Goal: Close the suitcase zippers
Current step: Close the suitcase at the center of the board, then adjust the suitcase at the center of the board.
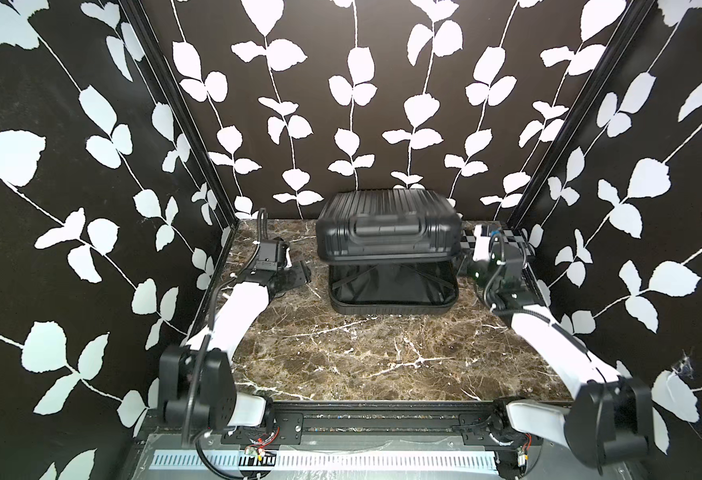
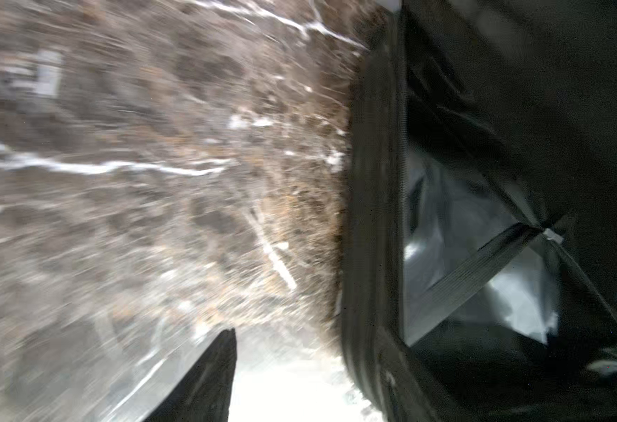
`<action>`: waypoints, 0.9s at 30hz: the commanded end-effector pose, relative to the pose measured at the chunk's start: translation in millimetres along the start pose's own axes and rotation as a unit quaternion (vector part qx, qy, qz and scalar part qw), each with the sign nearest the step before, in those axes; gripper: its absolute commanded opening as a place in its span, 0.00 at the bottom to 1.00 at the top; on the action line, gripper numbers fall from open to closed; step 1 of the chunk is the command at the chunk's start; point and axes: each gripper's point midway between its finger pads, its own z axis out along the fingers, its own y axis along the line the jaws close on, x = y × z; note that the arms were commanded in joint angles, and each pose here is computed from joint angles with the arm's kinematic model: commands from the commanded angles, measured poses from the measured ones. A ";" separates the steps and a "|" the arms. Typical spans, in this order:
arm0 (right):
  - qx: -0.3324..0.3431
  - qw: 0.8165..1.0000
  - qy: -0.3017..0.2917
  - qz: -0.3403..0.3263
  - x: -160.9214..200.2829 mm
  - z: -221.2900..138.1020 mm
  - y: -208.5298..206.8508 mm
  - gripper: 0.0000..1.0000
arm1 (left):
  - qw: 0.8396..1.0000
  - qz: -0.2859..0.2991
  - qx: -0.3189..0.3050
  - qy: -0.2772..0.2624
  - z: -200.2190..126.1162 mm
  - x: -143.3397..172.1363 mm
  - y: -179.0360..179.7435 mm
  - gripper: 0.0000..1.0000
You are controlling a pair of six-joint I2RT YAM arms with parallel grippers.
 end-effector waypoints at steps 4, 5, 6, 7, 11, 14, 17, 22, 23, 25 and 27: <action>0.020 0.999 0.012 0.022 32.0 -44.1 -3.5 0.19 | 0.998 0.020 -0.067 -0.009 -32.7 7.8 25.4 0.65; 0.033 0.999 0.016 0.020 38.4 -50.0 -8.3 0.22 | 0.997 0.027 -0.066 -0.010 -36.6 7.6 24.8 0.66; 0.042 0.999 0.019 0.017 43.4 -55.0 -12.4 0.24 | 0.998 0.033 -0.060 -0.012 -40.2 6.5 22.2 0.67; 0.054 0.998 0.023 0.015 48.8 -59.4 -16.9 0.25 | 0.998 0.038 -0.053 -0.012 -42.2 6.3 19.5 0.67; 0.105 0.994 0.041 0.014 70.7 -74.7 -37.9 0.36 | 0.999 0.050 -0.007 -0.001 -48.8 7.8 1.9 0.69; 0.120 0.990 0.068 0.017 85.0 -76.1 -44.3 0.39 | 0.997 0.065 0.048 0.013 -55.6 13.3 -17.8 0.68; 0.120 0.987 0.104 0.016 95.3 -67.4 -45.0 0.39 | 0.992 0.083 0.088 0.036 -64.6 24.1 -30.7 0.67; 0.142 0.975 0.171 0.009 104.9 -41.2 -53.4 0.39 | 0.986 0.087 0.110 0.092 -73.5 57.9 -30.0 0.63; 0.150 0.972 0.183 0.007 107.3 -36.5 -56.9 0.39 | 0.984 0.083 0.119 0.101 -73.6 64.5 -31.0 0.63; 0.158 0.967 0.201 0.003 110.0 -24.4 -62.0 0.39 | 0.981 0.066 0.139 0.122 -73.0 78.1 -34.0 0.60; 0.147 0.966 0.215 0.000 113.2 -11.2 -59.9 0.39 | 0.977 0.046 0.162 0.131 -69.6 86.2 -38.8 0.59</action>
